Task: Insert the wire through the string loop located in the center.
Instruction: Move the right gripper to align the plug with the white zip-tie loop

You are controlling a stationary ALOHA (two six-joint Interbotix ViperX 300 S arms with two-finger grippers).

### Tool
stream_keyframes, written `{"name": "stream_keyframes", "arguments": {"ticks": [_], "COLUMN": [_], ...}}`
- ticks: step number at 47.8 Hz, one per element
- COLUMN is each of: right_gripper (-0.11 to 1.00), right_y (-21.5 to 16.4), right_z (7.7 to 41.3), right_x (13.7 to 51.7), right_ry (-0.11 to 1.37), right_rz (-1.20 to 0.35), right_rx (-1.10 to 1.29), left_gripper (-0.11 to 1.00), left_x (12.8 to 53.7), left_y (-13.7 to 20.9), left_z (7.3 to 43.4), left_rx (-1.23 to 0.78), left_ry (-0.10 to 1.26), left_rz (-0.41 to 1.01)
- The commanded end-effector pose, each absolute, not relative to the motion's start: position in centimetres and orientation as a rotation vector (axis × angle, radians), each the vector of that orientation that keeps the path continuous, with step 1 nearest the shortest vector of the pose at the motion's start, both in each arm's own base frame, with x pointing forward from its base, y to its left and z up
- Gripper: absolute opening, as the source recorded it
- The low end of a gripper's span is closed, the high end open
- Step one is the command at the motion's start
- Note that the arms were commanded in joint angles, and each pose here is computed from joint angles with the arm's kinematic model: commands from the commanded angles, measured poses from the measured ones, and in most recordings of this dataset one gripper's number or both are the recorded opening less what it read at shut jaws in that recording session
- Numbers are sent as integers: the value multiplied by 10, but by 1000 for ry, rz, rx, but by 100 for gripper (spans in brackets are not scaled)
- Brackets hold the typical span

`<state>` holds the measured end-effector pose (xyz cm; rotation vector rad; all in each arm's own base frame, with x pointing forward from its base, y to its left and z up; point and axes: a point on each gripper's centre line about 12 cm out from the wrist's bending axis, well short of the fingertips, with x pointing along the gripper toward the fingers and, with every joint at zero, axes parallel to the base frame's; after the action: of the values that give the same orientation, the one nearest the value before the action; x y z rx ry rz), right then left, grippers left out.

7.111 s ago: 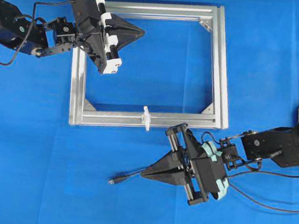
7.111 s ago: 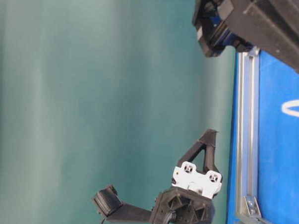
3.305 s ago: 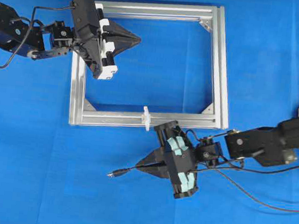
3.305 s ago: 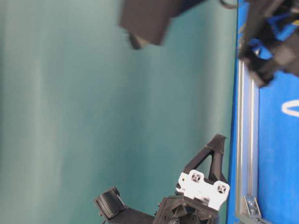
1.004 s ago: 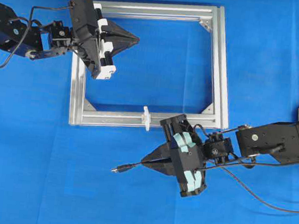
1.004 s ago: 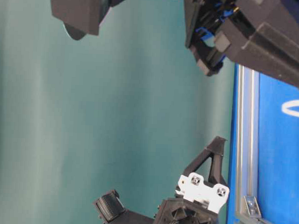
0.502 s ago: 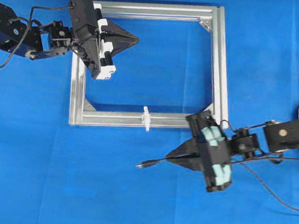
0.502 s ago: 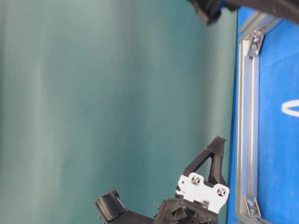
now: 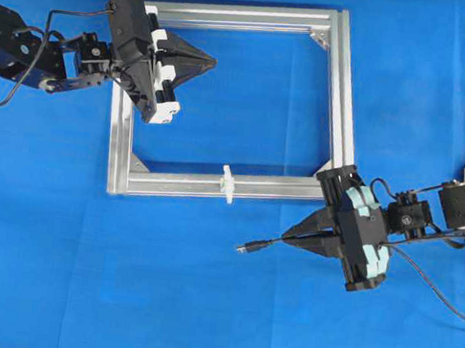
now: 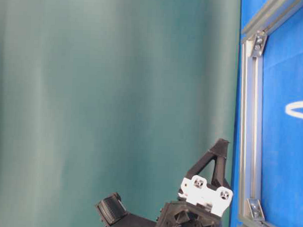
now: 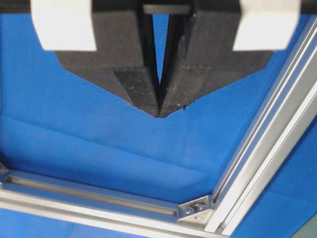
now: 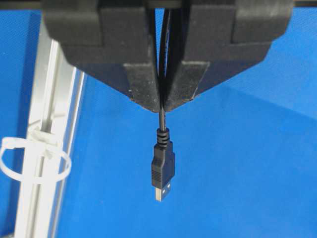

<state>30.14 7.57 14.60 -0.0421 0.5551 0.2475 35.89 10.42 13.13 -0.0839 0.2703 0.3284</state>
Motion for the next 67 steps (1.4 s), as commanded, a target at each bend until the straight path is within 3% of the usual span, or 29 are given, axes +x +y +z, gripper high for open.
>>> {"name": "stream_keyframes", "arguments": {"ticks": [1, 26, 67], "right_gripper": [-2, -2, -2], "right_y": [73, 19, 13], "right_z": [155, 148, 148], "right_x": [304, 310, 310], "right_ry": [524, 554, 552], "right_rz": [237, 65, 48], "right_rx": [-30, 13, 18], "left_gripper": [0, 0, 0], "left_x": [360, 359, 358], "left_y": [104, 104, 104], "left_z": [144, 144, 143], "left_rx": [-78, -78, -78], "left_ry": [231, 234, 235], "left_rz": [326, 326, 326]}}
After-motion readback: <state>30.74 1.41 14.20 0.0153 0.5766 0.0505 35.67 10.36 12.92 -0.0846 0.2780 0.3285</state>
